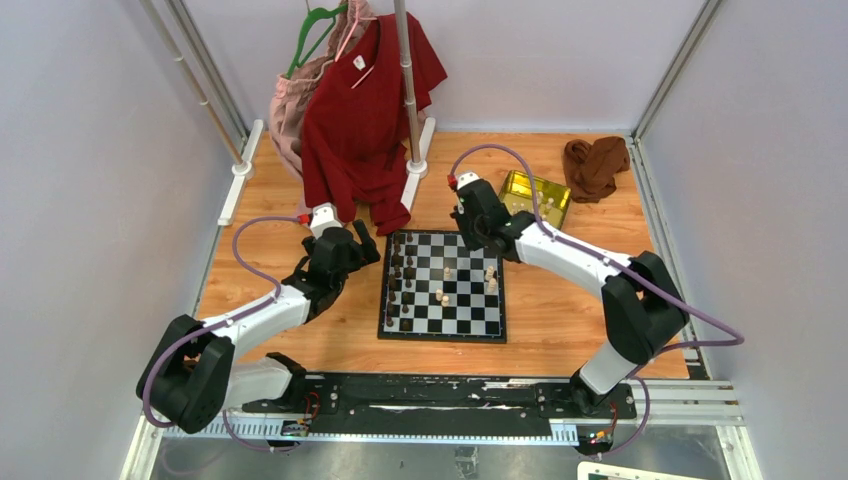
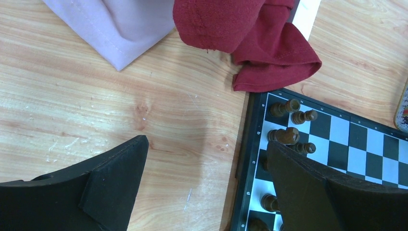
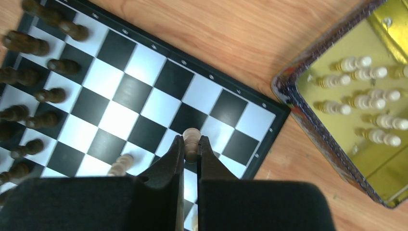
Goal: Set up the chess pieces on the board
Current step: Place the chess piece on the chessboard.
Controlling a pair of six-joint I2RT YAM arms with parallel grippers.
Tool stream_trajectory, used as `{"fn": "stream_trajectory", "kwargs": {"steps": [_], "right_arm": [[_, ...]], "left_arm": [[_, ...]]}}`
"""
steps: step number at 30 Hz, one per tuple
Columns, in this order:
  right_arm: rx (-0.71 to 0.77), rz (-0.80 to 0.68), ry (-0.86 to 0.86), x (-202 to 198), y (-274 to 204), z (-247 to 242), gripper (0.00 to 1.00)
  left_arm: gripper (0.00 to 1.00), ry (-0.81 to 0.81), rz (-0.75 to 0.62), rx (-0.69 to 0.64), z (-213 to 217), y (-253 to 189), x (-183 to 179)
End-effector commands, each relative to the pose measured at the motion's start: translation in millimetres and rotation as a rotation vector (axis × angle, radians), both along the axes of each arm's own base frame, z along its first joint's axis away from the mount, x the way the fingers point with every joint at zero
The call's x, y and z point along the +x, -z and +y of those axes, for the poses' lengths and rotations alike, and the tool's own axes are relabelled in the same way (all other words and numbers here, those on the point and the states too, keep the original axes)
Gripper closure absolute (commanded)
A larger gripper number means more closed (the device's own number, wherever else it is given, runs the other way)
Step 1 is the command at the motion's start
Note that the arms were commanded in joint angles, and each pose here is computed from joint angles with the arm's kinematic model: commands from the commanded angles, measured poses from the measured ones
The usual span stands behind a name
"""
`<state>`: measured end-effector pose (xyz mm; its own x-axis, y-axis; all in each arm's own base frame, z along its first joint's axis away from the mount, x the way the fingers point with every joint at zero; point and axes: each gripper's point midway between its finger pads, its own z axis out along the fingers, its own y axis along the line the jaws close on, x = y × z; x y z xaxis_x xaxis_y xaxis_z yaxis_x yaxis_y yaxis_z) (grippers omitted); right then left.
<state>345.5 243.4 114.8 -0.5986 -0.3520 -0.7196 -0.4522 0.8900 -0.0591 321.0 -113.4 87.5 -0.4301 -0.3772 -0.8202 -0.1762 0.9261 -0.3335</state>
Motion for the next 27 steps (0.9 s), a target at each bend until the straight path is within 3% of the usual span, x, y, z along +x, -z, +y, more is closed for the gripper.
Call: {"fn": "stream_trajectory", "kwargs": {"steps": [1, 27], "right_arm": [[-0.050, 0.037, 0.081, -10.5, 11.0, -32.1, 1.00], [-0.070, 0.099, 0.148, -30.3, 39.9, -67.3, 1.00]], "left_arm": [[0.00, -0.018, -0.013, 0.004, 4.6, 2.4, 2.2], [0.00, -0.012, -0.004, 0.001, 3.5, 6.2, 1.2]]}}
